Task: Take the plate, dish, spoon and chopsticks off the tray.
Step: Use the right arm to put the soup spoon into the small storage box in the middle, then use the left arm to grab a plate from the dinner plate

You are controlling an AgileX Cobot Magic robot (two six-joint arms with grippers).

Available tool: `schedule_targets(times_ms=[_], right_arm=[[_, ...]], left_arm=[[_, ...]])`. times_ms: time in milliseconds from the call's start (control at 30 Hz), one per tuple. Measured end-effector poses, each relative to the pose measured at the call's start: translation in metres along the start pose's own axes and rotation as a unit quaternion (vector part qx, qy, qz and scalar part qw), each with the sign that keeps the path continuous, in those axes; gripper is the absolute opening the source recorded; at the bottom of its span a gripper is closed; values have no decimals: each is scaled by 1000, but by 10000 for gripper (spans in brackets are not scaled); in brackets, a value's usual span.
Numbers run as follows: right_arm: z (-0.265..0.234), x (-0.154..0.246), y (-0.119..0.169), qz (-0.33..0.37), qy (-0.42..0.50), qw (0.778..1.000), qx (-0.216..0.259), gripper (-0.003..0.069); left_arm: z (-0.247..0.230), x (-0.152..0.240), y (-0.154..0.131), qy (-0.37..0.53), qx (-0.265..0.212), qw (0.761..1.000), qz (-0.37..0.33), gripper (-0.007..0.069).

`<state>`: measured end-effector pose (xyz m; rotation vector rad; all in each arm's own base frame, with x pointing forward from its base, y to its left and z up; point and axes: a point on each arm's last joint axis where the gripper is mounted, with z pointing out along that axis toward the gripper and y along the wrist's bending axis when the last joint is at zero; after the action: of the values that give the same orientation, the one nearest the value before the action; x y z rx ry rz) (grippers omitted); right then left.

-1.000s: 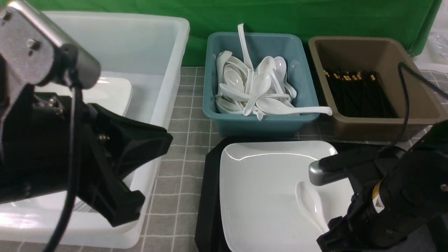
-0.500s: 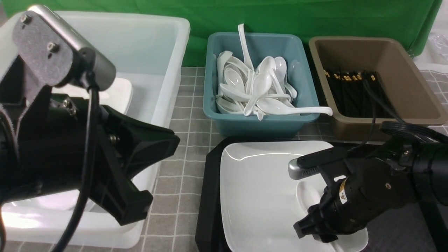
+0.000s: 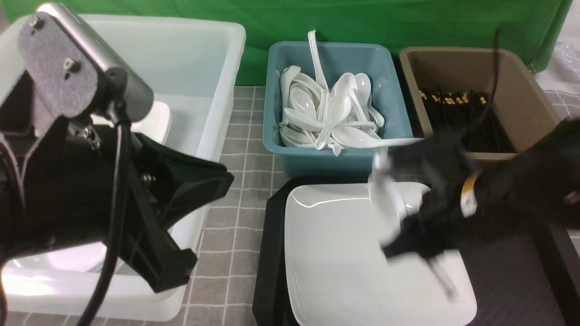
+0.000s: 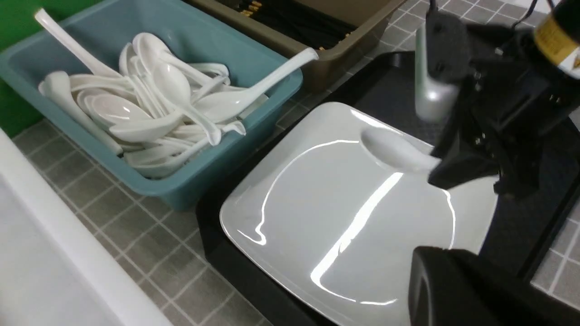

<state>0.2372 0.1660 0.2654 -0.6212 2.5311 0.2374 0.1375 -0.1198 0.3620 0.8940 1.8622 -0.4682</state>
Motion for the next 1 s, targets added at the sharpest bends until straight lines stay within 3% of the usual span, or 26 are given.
schedule_targets(times_ms=[67,267,300,467,567,700,833,1000], right_arm=[[-18,-41,-14,22,-131,991,-3,198],[13,-113,-60,69,-289,954,26,211],[27,-121,-67,73,-288,954,31,226],[78,-142,-95,94,-240,965,53,477],[79,-142,-100,94,-194,975,62,517],[37,-131,-94,44,-105,991,75,391],[-20,-104,-76,15,-50,996,70,188],[-60,-39,-42,-23,-18,999,46,143]], left_arm=[[0,-1,1,-8,-3,1000,1,20],[0,-3,1,-16,-3,1000,-3,20],[0,-3,0,-17,-3,1000,-5,20],[0,-3,0,-17,-2,1000,-10,20],[1,-2,0,-13,0,1000,-11,20],[10,4,-1,27,16,999,16,20],[36,16,-4,92,58,990,91,20],[84,33,-25,166,127,958,198,20]])
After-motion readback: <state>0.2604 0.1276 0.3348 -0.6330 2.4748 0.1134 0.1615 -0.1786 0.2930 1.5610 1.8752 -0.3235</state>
